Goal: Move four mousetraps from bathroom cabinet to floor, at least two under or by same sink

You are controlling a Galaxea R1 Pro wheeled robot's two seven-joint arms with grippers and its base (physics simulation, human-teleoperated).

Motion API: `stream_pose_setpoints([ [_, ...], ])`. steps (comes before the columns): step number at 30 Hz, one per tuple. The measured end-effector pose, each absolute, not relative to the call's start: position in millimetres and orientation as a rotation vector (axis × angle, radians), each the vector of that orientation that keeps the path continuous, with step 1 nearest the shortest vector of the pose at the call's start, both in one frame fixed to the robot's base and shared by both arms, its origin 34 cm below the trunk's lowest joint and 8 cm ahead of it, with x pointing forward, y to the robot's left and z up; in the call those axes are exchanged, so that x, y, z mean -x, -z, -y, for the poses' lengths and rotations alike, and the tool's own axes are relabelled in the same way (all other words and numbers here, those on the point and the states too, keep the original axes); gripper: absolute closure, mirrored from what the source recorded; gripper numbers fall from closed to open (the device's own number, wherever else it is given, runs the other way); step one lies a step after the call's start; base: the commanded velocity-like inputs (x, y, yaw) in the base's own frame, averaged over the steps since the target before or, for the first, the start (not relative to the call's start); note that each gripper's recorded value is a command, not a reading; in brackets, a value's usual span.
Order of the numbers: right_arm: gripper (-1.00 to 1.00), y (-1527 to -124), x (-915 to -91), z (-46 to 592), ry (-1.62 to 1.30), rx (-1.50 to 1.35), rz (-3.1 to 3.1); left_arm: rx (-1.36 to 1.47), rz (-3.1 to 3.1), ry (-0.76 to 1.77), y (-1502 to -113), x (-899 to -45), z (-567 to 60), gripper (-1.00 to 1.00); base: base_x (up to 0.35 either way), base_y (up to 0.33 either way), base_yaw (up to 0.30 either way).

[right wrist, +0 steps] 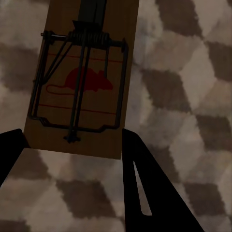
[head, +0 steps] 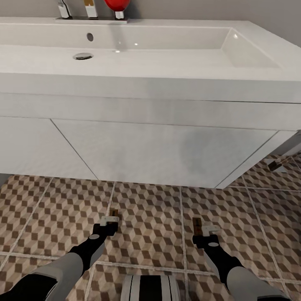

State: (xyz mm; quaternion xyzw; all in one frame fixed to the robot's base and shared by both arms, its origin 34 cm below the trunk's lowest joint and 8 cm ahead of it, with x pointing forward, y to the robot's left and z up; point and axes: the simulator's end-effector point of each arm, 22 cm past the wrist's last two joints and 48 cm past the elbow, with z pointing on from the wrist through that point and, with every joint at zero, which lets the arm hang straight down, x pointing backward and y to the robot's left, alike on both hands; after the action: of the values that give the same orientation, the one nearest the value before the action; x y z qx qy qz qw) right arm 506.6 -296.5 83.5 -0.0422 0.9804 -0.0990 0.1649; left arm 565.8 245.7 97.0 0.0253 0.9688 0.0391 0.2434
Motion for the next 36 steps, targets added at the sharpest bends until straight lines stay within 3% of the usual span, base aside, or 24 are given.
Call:
stream_pose_setpoints([
  [36, 1.0, -69, -493, 297, 0.283, 0.126, -2.826, -0.059, -2.686, -0.08, -80, -550, -231, 1.0, 0.0, 0.0, 0.0],
])
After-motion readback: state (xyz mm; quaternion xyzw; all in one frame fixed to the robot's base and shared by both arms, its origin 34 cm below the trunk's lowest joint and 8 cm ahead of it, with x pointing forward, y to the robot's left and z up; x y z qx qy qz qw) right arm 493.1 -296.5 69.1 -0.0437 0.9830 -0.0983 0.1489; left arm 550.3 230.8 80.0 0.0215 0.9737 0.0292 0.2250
